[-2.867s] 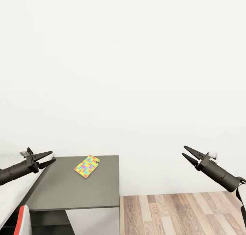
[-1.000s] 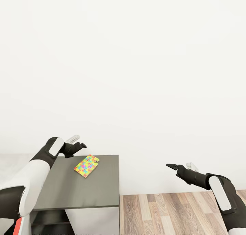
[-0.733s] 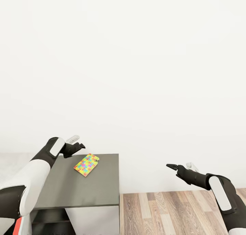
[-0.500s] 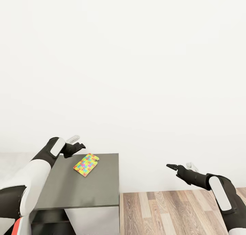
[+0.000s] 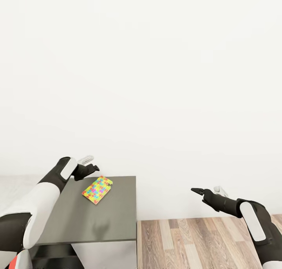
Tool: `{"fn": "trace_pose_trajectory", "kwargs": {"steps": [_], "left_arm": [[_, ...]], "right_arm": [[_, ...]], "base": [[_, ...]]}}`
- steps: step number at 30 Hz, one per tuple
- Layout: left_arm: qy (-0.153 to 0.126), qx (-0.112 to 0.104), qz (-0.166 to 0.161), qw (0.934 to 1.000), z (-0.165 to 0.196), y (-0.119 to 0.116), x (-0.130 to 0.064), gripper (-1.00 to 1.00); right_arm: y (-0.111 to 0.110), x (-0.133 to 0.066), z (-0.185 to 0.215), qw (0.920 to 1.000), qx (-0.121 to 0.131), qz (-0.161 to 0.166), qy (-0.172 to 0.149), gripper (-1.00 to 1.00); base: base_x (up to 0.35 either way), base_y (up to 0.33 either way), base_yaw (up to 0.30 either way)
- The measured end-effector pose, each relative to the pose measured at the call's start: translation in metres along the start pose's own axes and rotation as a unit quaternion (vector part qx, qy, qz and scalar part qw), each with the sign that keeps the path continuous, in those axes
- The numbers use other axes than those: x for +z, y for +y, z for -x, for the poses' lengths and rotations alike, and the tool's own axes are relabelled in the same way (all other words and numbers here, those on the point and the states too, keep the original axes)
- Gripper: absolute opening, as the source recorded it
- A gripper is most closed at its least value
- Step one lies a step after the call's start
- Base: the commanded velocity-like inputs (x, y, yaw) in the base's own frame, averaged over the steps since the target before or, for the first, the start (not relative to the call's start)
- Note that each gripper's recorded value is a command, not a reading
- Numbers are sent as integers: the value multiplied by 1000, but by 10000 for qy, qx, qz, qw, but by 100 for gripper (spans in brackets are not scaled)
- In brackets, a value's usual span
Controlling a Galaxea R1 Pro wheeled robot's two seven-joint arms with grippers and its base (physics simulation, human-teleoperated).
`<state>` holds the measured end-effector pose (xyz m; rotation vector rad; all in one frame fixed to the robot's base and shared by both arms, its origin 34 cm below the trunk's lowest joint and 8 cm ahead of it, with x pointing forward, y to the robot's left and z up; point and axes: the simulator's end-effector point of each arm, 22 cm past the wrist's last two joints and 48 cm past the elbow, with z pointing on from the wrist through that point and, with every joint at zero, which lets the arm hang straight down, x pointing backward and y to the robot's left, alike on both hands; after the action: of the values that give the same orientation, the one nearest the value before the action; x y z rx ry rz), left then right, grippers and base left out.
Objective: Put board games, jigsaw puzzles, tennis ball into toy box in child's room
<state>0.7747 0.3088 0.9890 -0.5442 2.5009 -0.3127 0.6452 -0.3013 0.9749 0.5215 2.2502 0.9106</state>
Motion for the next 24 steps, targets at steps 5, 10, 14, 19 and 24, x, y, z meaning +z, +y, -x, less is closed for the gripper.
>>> {"fn": "trace_pose_trajectory", "kwargs": {"steps": [5, 10, 14, 19, 24], "left_arm": [[34, 25, 35, 10000, -3, 1, 4, 100], [65, 22, 57, 10000, -6, 3, 8, 100], [83, 19, 67, 9999, -7, 4, 11, 100], [106, 19, 81, 9999, -9, 5, 13, 100], [139, 29, 67, 9999, -12, 2, 16, 100]], "right_arm": [[-3, 2, -2, 10000, 22, -18, 28, 100], [-6, 4, -4, 10000, 35, -41, 51, 100], [-8, 5, -5, 10000, 43, -59, 64, 100], [-10, 7, -6, 9999, 54, -71, 80, 100], [-11, 7, -7, 9999, 63, -80, 89, 100]], "base": [[108, 64, 18], [181, 129, 158], [54, 33, 225], [13, 8, 240], [2, 1, 164]]}}
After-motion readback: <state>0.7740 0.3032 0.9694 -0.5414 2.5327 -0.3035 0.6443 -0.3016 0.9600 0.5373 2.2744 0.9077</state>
